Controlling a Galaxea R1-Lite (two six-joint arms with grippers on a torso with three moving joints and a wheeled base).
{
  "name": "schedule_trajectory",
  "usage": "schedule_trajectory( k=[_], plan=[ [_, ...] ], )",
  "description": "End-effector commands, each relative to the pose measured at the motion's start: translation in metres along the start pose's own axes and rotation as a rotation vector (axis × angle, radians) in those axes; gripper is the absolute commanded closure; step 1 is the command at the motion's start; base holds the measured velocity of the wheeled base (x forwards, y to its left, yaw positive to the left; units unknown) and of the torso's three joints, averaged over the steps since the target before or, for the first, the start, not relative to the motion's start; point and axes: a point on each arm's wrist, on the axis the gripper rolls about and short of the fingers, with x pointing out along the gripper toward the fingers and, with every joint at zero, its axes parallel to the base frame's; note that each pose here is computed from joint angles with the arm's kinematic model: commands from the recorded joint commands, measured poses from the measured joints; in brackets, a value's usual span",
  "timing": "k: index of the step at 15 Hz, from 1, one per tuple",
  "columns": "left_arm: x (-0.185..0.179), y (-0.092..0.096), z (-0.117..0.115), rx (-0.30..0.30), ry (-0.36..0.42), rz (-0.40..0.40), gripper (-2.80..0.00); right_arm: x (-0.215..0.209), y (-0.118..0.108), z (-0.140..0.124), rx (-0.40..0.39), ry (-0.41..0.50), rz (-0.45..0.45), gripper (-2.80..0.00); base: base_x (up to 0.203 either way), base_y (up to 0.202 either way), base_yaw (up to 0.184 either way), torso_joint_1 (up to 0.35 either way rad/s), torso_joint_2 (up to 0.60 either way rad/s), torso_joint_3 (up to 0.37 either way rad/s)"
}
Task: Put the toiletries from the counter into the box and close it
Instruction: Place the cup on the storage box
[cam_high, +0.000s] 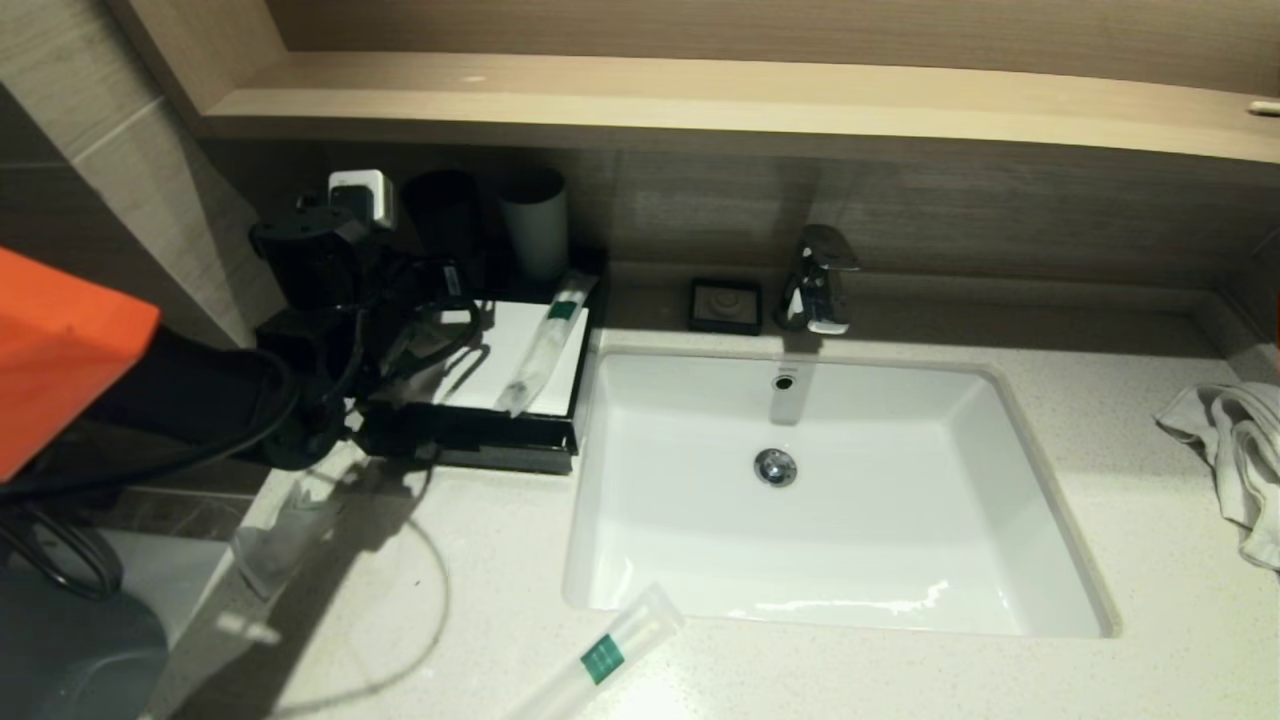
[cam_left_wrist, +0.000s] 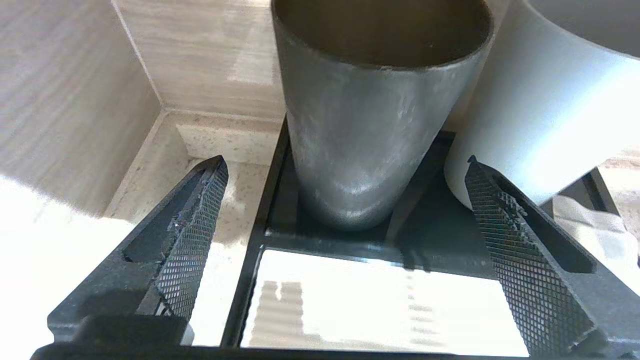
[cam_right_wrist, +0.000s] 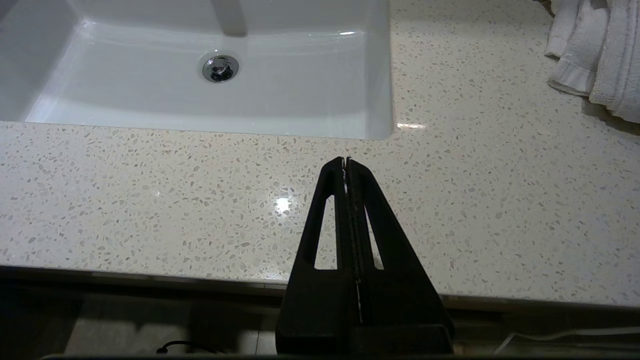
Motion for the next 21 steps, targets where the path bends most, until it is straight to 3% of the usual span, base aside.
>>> schedule_trajectory(
  k=[1,2,3,12,21],
  plan=[
    [-0.010,0.002,0.007,-0.001,-0.005,0.000,-2.80,0.000,0.000,0.000,-0.001,0.000,-0.001,0.00,0.000,0.000,0.000,0.000,0.00,0.000],
    [-0.013,0.003,0.008,-0.001,-0.003,0.000,-2.76,0.000,0.000,0.000,-0.001,0.000,0.001,0.00,0.000,0.000,0.000,0.000,0.00,0.000],
    [-0.016,0.003,0.009,-0.001,-0.001,0.000,0.00,0.000,0.000,0.000,-0.001,0.000,0.001,0.00,0.000,0.000,0.000,0.000,0.00,0.000],
    [-0.007,0.002,-0.016,0.015,0.062,0.004,0.00,0.000,0.000,0.000,-0.001,0.000,-0.001,0.00,0.000,0.000,0.000,0.000,0.00,0.000],
    [0.006,0.009,-0.016,0.018,0.058,0.031,0.00,0.000,0.000,0.000,-0.001,0.000,0.001,0.00,0.000,0.000,0.000,0.000,0.00,0.000]
  ],
)
